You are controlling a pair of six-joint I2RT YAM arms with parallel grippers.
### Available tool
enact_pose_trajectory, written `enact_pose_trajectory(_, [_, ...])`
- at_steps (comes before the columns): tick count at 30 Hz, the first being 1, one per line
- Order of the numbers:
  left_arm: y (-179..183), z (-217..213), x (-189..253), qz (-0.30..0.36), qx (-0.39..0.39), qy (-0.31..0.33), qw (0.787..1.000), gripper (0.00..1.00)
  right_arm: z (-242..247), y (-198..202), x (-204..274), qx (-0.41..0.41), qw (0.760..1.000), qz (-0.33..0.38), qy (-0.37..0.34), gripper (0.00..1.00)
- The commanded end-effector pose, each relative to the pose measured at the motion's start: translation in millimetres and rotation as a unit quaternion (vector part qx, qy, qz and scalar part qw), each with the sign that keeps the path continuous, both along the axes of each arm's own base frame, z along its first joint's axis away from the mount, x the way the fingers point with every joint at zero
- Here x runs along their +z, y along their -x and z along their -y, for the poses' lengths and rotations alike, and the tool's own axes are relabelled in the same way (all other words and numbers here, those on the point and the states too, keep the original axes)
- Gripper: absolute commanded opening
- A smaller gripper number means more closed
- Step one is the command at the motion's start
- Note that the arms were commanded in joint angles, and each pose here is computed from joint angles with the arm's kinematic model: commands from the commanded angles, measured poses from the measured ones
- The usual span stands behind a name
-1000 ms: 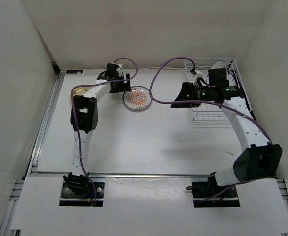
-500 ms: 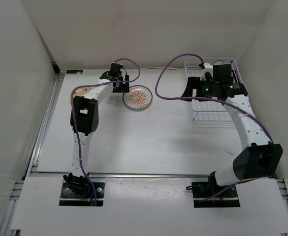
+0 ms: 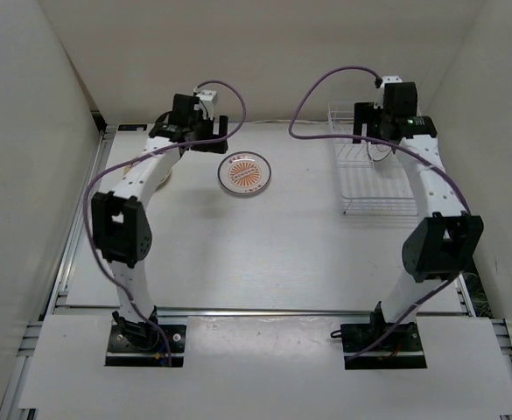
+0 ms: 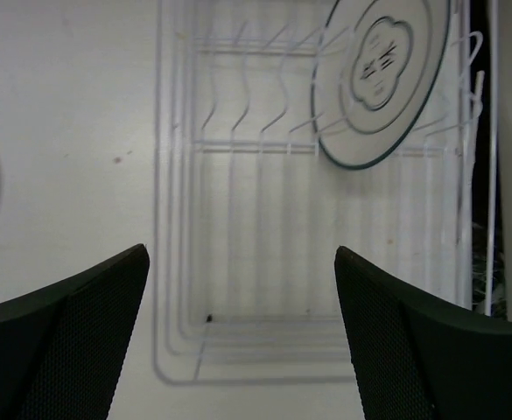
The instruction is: Unload the plates from the dish rack
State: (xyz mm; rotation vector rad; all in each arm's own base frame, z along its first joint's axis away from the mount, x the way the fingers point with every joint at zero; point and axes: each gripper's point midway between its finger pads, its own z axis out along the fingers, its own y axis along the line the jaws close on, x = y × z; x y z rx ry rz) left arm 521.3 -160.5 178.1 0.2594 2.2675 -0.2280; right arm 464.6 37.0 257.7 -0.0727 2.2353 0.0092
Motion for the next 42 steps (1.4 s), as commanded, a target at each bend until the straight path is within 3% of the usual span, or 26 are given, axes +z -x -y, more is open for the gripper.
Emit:
enact_pose_trajectory(1, [59, 31, 88, 0.052, -0.134, 0.073, 0.987, 1.0, 38, -40, 7, -0.044, 0.996, 0.029, 0.072, 0.89])
enact_pose_trajectory(4, [107, 38, 94, 0.036, -0.195, 0.098, 0.975, 1.0, 60, -70, 4, -0.067, 0.991, 0.036, 0.106, 0.88])
enact_pose_trajectory(9, [176, 35, 62, -0.017, -0.277, 0.093, 0.956, 1.0, 90, -106, -8, -0.087, 0.984, 0.046, 0.149, 0.88])
enact_pose_trajectory(12, [193, 28, 47, -0.037, -0.272, 0.089, 0.957, 1.0, 110, -122, -9, -0.102, 0.98, 0.058, 0.16, 0.88])
enact_pose_trajectory(21, [193, 27, 50, -0.031, -0.27, 0.086, 0.958, 1.0, 130, -137, -22, -0.088, 0.983, 0.058, 0.15, 0.88])
enact_pose_trajectory(26, [189, 28, 56, -0.024, -0.271, 0.086, 0.958, 1.0, 114, -146, -47, -0.026, 0.995, 0.039, 0.084, 0.86])
enact_pose_trajectory(32, [181, 27, 54, -0.029, -0.264, 0.079, 0.961, 1.0, 104, -145, -84, 0.008, 0.999, -0.001, 0.053, 0.85])
enact_pose_trajectory(33, [181, 25, 52, -0.033, -0.26, 0.076, 0.962, 1.0, 102, -147, -87, 0.012, 0.999, -0.002, 0.049, 0.82])
enact_pose_trajectory(35, [178, 25, 50, -0.034, -0.256, 0.072, 0.963, 1.0, 100, -148, -90, 0.018, 0.999, -0.005, 0.044, 0.25])
enact_pose_trajectory(36, [176, 25, 54, -0.029, -0.257, 0.072, 0.963, 1.0, 100, -148, -90, 0.018, 0.999, -0.004, 0.044, 0.03])
enact_pose_trajectory(39, [173, 26, 55, -0.029, -0.257, 0.072, 0.963, 1.0, 99, -147, -88, 0.014, 0.999, -0.005, 0.039, 0.0])
enact_pose_trajectory(42, [170, 26, 54, -0.029, -0.254, 0.069, 0.964, 1.0, 109, -144, -59, -0.04, 0.998, 0.018, 0.033, 0.0])
